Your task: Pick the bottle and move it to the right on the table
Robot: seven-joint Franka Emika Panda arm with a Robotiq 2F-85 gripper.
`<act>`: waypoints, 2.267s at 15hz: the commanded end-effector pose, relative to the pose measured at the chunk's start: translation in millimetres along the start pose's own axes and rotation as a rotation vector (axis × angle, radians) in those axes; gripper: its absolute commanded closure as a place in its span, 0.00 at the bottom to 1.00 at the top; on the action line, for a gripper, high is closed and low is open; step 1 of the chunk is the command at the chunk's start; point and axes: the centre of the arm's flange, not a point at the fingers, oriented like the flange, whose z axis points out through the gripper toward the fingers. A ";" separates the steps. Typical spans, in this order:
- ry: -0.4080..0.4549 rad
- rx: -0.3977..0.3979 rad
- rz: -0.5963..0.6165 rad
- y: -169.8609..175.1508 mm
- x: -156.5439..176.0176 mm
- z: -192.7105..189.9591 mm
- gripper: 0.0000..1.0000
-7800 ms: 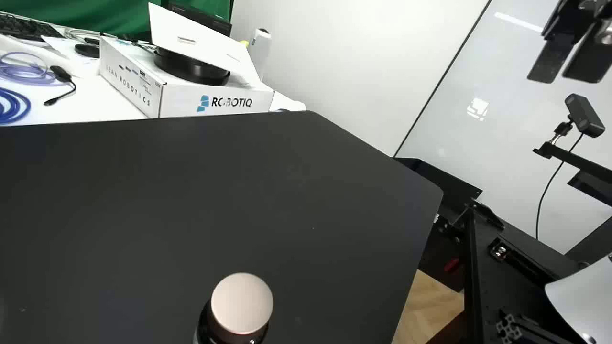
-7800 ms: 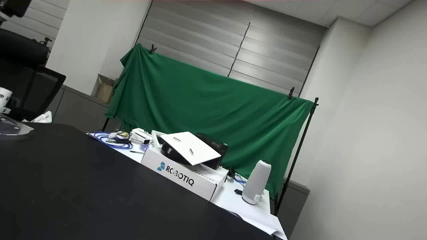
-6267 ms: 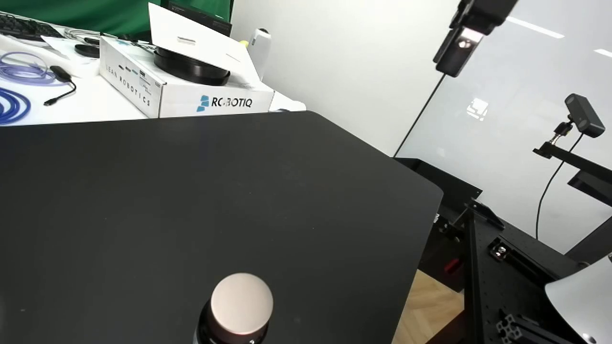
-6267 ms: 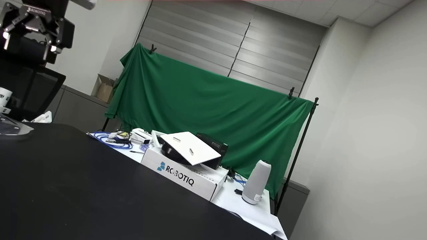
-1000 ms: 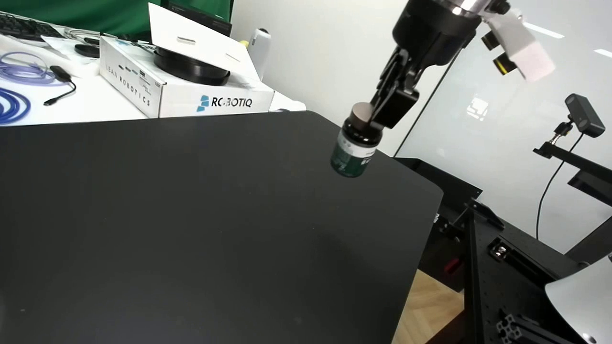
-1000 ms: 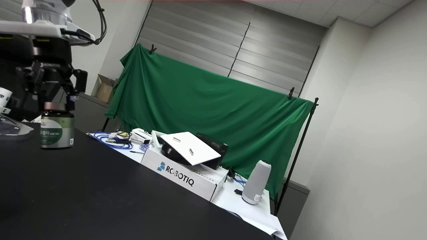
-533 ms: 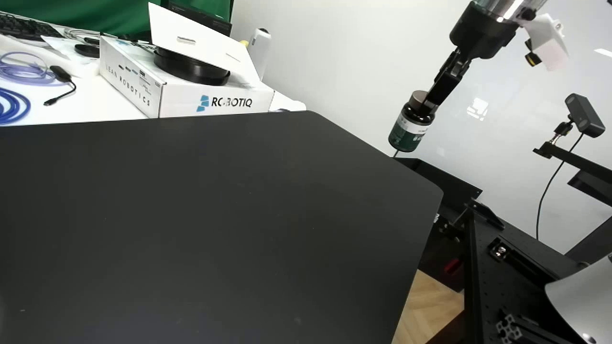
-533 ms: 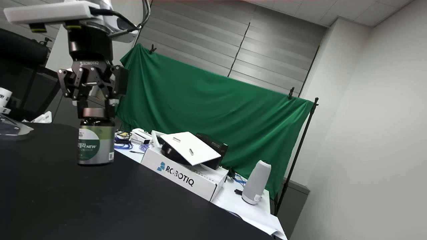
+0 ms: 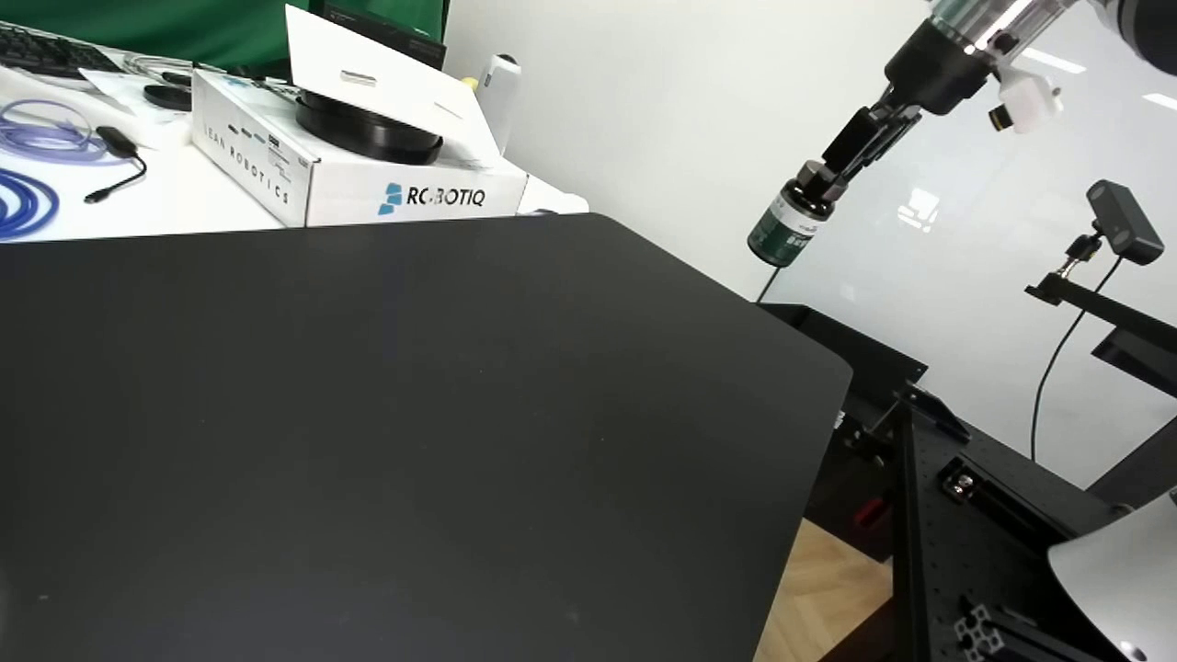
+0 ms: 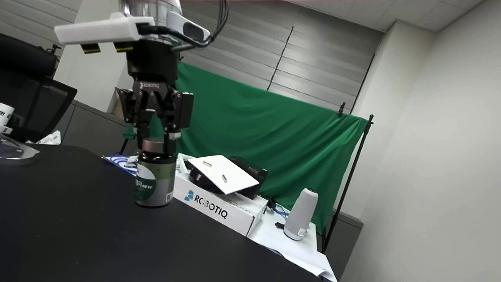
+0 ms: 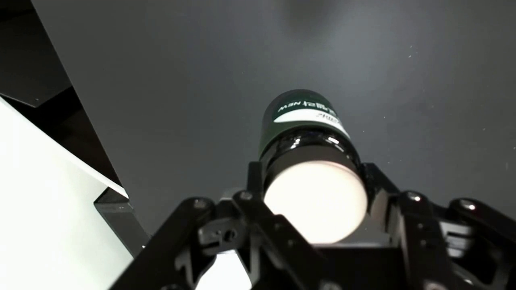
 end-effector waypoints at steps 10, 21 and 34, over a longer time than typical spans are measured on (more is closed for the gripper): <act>-0.022 0.104 0.162 36.4 -83.8 100.2 0.64; -0.137 0.128 0.200 19.2 -103.3 153.0 0.64; -0.172 0.152 0.165 19.5 -119.2 171.7 0.02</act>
